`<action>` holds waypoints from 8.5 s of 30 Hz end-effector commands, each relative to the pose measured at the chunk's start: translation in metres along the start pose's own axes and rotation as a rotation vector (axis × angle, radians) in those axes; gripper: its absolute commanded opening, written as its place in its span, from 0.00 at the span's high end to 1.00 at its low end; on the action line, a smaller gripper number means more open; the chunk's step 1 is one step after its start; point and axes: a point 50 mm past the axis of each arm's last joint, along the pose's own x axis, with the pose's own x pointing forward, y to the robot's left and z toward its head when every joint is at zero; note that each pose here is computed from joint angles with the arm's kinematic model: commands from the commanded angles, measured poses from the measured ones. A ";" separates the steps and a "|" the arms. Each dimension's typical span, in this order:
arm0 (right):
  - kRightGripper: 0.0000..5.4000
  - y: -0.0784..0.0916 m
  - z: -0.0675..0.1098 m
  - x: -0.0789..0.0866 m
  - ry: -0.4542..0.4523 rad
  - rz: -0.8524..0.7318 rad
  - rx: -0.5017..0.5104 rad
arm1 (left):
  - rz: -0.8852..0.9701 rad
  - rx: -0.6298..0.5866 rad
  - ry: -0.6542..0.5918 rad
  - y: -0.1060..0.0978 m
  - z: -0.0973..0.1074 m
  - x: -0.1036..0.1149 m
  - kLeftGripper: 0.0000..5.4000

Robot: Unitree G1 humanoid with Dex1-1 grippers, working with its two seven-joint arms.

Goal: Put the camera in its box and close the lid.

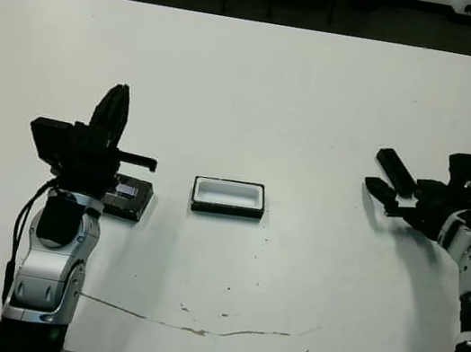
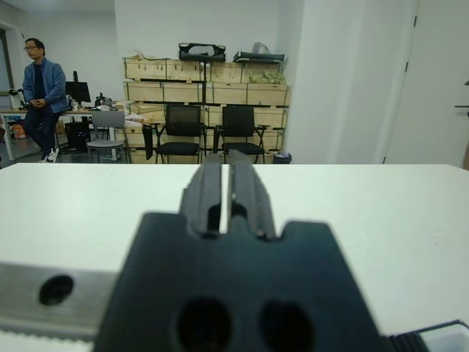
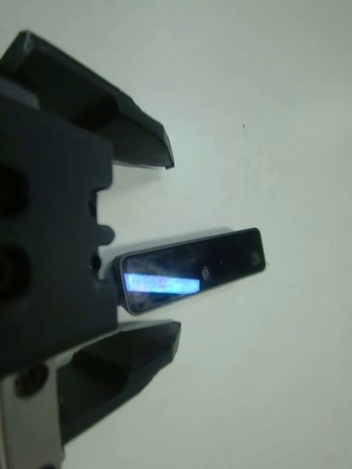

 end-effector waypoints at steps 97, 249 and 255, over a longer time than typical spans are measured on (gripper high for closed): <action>0.89 0.156 0.069 -0.021 0.154 1.028 -0.794 | 0.015 0.020 0.050 0.004 -0.008 -0.008 1.00; 1.00 0.108 0.074 -0.059 -0.580 0.210 -0.161 | -0.078 0.186 -0.059 0.037 0.041 -0.004 1.00; 1.00 0.095 0.072 -0.062 -0.544 0.198 -0.122 | -0.321 0.325 0.062 0.059 0.071 -0.015 1.00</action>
